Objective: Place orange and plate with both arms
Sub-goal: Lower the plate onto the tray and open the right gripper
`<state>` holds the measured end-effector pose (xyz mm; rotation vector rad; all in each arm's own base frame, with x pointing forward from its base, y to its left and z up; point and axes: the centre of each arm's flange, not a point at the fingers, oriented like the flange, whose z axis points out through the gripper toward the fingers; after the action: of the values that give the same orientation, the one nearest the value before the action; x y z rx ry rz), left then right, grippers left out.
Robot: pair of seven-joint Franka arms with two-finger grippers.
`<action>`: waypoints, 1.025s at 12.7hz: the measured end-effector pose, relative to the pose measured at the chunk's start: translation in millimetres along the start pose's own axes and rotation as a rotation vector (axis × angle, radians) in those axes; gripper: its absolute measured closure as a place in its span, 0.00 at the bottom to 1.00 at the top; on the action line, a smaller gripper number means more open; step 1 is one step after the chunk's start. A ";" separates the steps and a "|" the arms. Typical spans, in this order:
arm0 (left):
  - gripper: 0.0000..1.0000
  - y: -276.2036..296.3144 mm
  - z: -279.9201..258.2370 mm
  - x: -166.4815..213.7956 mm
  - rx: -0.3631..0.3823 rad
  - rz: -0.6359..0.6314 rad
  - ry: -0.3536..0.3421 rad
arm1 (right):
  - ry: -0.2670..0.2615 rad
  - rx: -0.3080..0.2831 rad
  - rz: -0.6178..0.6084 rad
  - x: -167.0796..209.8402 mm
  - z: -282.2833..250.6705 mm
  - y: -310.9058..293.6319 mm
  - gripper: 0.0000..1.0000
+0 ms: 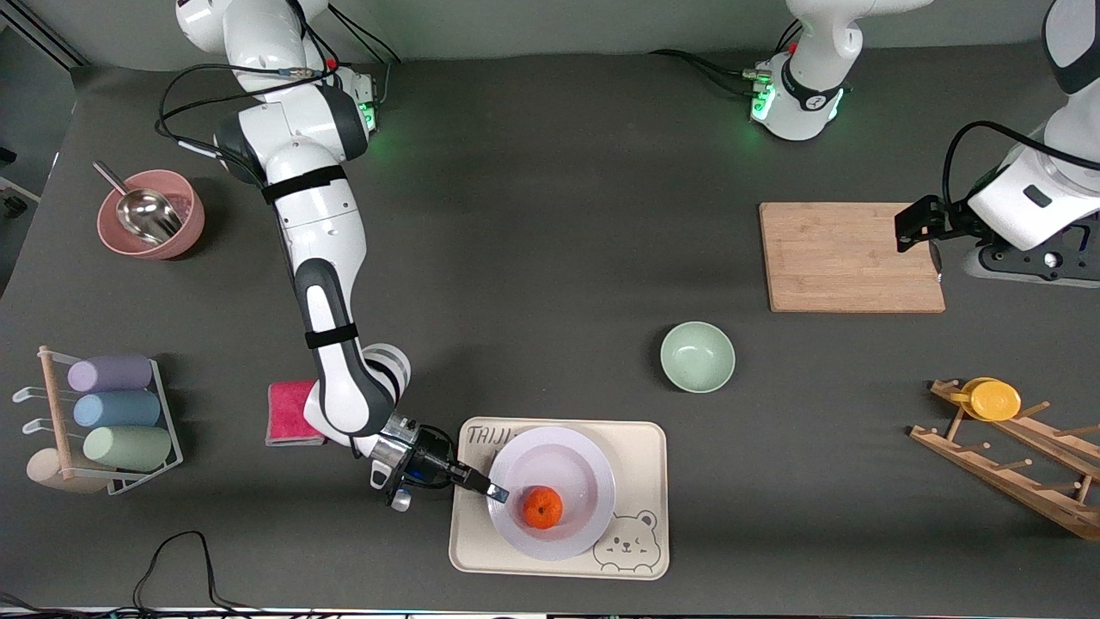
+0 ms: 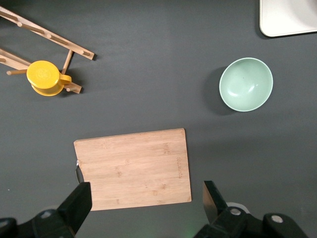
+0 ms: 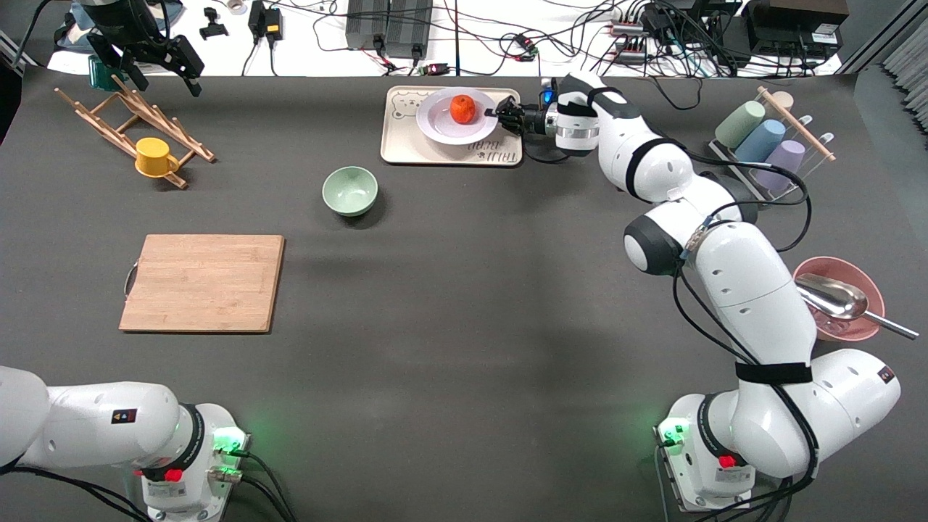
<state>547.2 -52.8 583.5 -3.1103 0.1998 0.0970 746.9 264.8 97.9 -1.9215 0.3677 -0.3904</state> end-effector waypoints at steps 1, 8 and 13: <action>0.00 0.6 0.4 0.0 0.000 0.001 -0.001 | 0.000 0.001 -0.008 0.0 0.4 -0.2 0.93; 0.00 3.9 0.4 0.2 -0.001 0.006 0.000 | 0.017 0.015 -0.020 11.7 -6.0 -6.2 0.30; 0.00 4.6 0.9 0.1 -0.001 0.008 -0.001 | 0.032 -0.010 -0.098 47.7 -40.4 -45.1 0.00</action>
<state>546.7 -57.4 582.5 -3.1111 0.2118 0.0991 775.4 227.3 158.9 -1.9501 0.2975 -0.4847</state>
